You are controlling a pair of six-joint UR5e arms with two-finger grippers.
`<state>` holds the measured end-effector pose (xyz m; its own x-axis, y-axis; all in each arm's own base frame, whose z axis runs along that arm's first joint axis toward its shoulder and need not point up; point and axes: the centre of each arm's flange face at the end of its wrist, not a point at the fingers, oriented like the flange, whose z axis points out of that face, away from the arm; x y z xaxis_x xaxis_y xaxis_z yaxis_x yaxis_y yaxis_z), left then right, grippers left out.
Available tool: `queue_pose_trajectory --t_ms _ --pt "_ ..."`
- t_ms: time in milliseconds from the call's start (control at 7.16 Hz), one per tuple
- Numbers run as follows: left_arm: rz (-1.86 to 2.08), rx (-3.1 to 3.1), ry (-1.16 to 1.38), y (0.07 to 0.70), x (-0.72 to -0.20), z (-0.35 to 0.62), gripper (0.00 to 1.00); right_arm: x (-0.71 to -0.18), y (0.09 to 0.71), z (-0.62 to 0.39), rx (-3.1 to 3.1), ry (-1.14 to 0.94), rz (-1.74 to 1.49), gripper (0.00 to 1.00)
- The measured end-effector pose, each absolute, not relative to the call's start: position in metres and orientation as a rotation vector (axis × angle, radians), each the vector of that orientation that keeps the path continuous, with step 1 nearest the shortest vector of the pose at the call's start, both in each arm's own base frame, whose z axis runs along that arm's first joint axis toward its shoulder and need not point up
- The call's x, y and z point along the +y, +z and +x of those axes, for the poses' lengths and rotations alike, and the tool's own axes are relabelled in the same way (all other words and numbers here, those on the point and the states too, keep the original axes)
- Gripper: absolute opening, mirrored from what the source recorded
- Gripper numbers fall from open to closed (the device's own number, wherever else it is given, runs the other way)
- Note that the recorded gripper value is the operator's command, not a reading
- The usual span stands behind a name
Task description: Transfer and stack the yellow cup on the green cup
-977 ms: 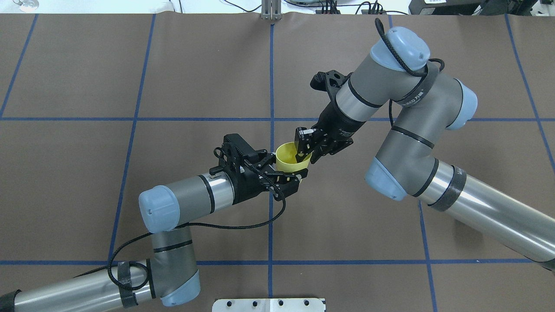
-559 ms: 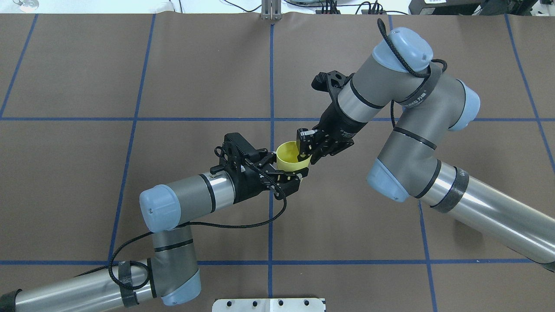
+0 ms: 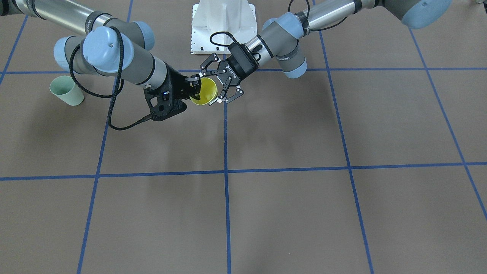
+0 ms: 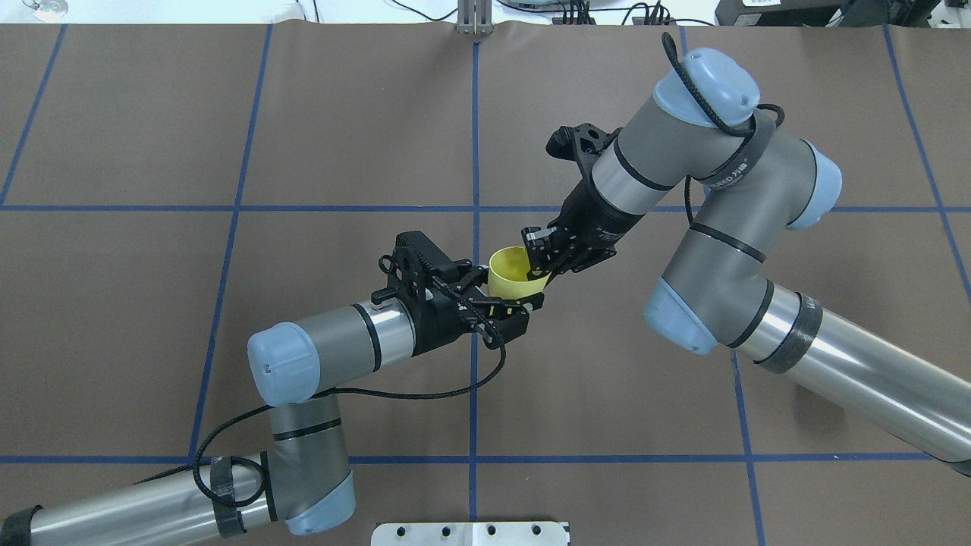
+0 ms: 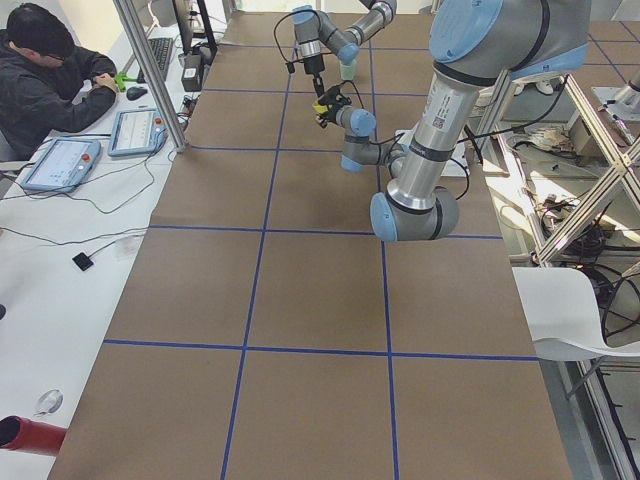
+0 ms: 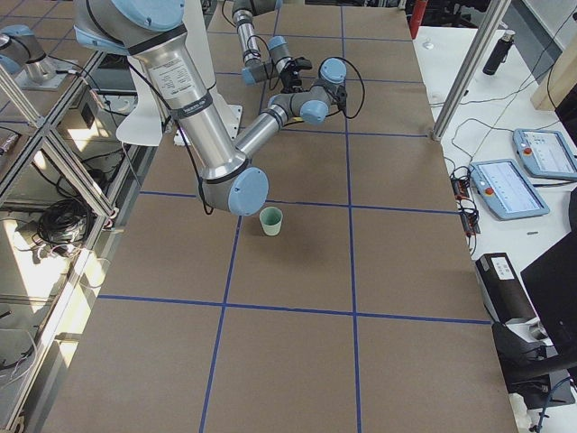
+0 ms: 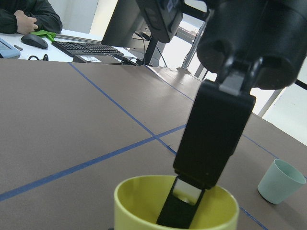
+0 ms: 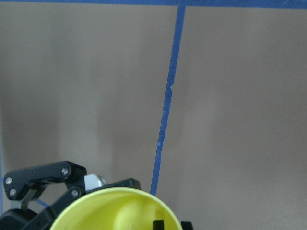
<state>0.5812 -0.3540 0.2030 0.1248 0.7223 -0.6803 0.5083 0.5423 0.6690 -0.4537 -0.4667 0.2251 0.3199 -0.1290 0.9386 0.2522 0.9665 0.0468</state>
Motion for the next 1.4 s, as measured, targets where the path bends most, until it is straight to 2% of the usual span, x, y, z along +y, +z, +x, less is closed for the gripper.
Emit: queue_pose_trajectory --t_ms 698,1117,1396 --pt "1.096 1.537 0.206 0.201 -0.355 0.579 1.00 -0.468 0.227 -0.447 -1.218 -0.249 -0.092 0.00" --pt "1.090 1.540 0.197 0.203 -0.356 0.576 1.00 -0.502 0.255 -0.410 -1.162 -0.131 -0.014 0.00" --pt "1.075 1.504 0.190 0.227 -0.362 0.568 0.99 -0.526 0.268 -0.383 -1.105 -0.036 0.090 0.00"
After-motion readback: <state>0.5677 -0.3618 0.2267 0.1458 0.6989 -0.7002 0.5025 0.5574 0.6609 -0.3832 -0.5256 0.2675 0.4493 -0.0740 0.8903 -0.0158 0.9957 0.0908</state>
